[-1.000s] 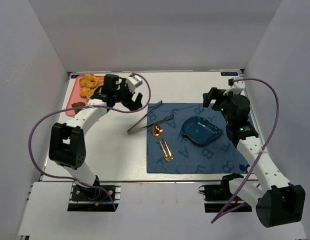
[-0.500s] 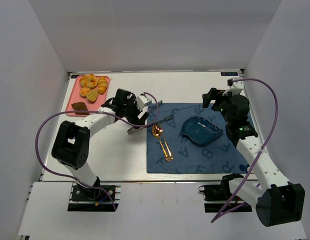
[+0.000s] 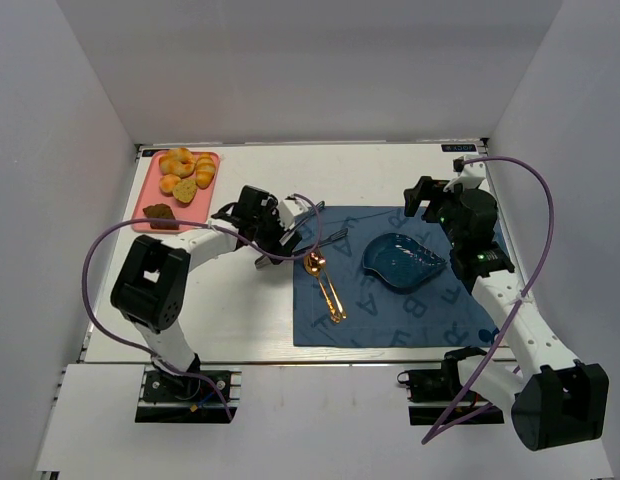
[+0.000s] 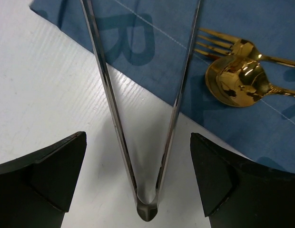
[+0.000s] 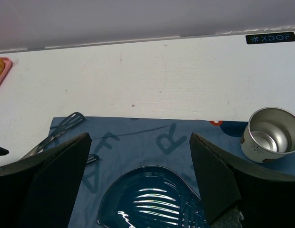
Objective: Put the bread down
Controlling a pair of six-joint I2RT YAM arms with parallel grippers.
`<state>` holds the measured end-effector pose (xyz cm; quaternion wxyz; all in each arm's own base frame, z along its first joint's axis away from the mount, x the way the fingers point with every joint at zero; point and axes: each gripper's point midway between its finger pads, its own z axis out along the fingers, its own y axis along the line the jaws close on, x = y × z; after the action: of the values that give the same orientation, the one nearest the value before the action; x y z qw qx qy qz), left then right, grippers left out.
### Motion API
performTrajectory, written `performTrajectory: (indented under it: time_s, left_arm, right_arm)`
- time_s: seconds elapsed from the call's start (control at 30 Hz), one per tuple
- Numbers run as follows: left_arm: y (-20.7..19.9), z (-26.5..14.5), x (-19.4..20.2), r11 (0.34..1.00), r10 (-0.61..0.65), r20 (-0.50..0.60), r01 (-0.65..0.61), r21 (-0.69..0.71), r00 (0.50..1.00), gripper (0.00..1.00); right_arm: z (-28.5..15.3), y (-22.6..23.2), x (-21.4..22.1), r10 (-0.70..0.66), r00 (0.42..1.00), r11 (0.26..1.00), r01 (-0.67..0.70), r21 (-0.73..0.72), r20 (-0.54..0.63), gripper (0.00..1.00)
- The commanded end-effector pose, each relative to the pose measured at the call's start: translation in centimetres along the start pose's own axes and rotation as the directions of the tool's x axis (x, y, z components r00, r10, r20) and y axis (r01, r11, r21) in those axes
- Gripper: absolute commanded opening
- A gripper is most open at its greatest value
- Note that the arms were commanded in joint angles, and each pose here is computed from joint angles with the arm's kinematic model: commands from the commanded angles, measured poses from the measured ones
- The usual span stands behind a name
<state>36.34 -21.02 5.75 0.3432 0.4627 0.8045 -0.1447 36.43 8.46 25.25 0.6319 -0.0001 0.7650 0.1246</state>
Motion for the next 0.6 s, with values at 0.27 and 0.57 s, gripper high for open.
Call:
performTrajectory:
  time_s: [0.27,0.57]
  left_arm:
    - [0.1,1.9,1.6,1.000,-0.010,-0.039,0.010,-0.012,0.999,0.99]
    - [-0.3,3.2,1.7,1.000,-0.015,-0.038,0.015,-0.012,0.999,0.96]
  right_arm:
    - [0.3,-0.4,0.0,-0.017,1.000,1.000,0.017,0.015,0.012,0.90]
    - [0.5,-0.5,0.3,-0.023,1.000,1.000,0.023,0.020,0.000,0.90]
